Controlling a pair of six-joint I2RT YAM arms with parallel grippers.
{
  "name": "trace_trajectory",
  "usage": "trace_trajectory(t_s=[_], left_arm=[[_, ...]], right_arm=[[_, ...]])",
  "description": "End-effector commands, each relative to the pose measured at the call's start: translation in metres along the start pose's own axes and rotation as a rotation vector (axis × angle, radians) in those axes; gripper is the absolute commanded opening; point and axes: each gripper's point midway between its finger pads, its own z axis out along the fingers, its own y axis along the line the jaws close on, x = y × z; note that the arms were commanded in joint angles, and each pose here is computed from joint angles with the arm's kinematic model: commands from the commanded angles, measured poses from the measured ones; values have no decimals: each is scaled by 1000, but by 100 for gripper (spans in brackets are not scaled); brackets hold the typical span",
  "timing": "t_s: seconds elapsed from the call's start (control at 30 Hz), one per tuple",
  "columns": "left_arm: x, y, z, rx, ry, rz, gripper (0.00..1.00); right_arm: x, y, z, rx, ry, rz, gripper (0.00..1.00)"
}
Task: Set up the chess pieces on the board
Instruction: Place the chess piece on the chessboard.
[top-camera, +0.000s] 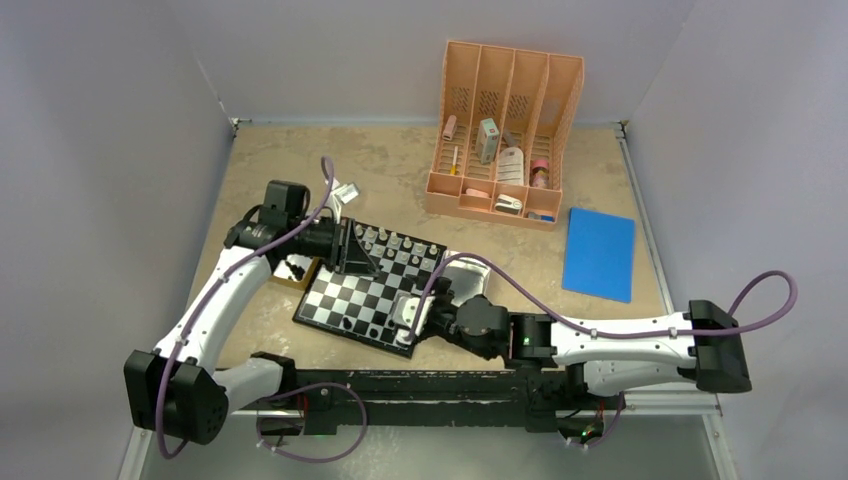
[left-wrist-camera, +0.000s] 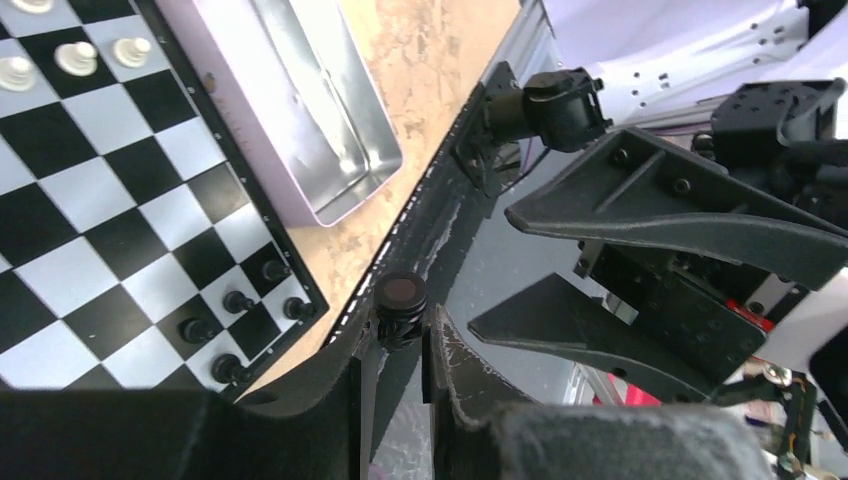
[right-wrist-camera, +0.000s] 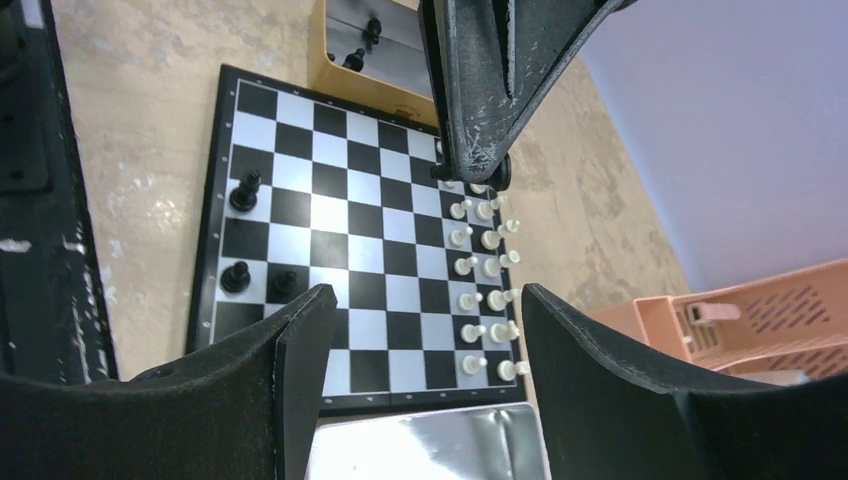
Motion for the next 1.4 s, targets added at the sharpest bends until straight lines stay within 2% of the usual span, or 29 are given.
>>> trace_trajectory(t_s=[0.0,0.2,0.3,0.53,0.73,1.1,1.37], left_arm=[[11,-24,-2,130,27,17,3],[21,-34,-4,168,36,28,3],[24,-37,-4,185,43,26,3],[30,-40,-2,204,53,17,3],[35,-39,2,216,74,3,2],[35,-39,5,210,84,-3,2],[33,-42,5,213,87,-2,1]], right_arm=[[-29,-15,-9,-22,-84,-156,69],[-34,-30,-19,-31,-85,-324,57],[-39,-27,-21,-64,-103,-373,54],[-31,-20,-8,-103,-50,-455,56],[-37,-15,4,-134,-54,-522,56],[-43,-12,20,-143,-86,-629,53],[-41,-17,24,-146,-98,-663,46]])
